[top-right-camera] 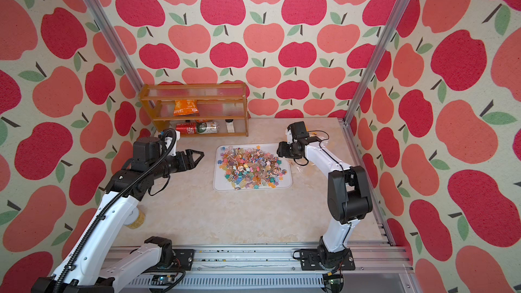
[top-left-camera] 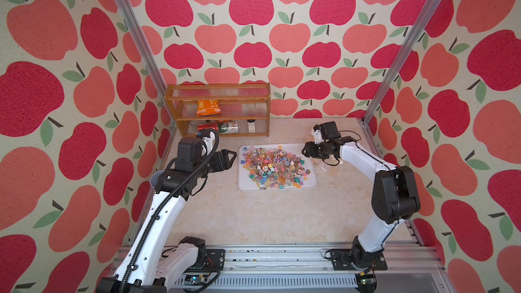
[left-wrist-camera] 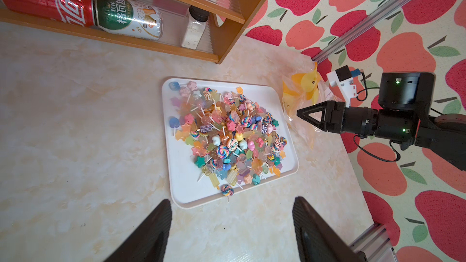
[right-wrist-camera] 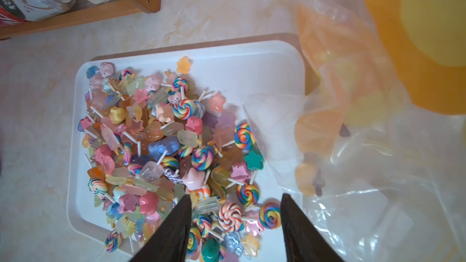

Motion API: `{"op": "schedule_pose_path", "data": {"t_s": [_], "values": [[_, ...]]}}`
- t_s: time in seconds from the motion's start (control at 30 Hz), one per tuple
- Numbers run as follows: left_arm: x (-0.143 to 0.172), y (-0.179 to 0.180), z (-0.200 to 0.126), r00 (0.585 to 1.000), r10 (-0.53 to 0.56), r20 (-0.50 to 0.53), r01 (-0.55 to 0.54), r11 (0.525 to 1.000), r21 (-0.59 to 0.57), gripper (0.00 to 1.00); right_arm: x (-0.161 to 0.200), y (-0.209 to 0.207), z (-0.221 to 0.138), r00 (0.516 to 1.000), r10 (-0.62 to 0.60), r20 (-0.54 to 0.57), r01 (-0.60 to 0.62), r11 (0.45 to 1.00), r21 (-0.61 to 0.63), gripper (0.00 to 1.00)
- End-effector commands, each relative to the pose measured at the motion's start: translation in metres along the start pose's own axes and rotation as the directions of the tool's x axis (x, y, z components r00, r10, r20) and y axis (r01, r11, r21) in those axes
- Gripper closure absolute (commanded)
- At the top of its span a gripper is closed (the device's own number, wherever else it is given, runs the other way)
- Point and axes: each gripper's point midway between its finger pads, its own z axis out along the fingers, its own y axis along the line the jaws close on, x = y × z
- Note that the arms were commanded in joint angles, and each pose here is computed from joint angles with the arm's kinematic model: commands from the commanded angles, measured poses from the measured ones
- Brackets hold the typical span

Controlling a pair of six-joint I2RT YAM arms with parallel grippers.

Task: Pour candies out of the ziploc bag
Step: Adjust the ziploc bag in the ziploc bag.

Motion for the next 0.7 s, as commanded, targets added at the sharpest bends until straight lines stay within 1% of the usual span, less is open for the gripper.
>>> {"op": "schedule_pose_path", "data": {"t_s": [0.0, 0.07, 0.17, 0.37, 0.67], "values": [[0.002, 0.0, -0.005, 1.0, -0.017, 0.005, 0.017, 1.0, 0.0, 0.26, -0.001, -0.007, 0.018, 0.998, 0.05, -0.039, -0.051, 0.999, -0.007, 0.41], [0.002, 0.002, -0.008, 1.0, -0.012, 0.014, 0.012, 1.0, -0.012, 0.25, 0.003, -0.009, 0.031, 0.995, 0.058, -0.078, -0.058, 0.998, -0.008, 0.41], [0.003, 0.005, -0.016, 0.999, -0.008, 0.037, 0.009, 0.999, -0.036, 0.18, 0.001, -0.021, 0.041, 0.995, 0.06, -0.074, -0.058, 0.998, 0.031, 0.41], [0.001, 0.009, -0.03, 0.996, 0.006, 0.09, 0.0, 0.998, -0.065, 0.08, -0.01, -0.051, 0.038, 0.993, 0.106, -0.043, -0.102, 0.991, 0.09, 0.4], [0.0, 0.008, -0.032, 0.995, -0.005, 0.099, 0.011, 0.998, -0.058, 0.06, -0.018, -0.091, 0.031, 0.983, 0.184, -0.009, -0.182, 0.976, 0.123, 0.39]]}}
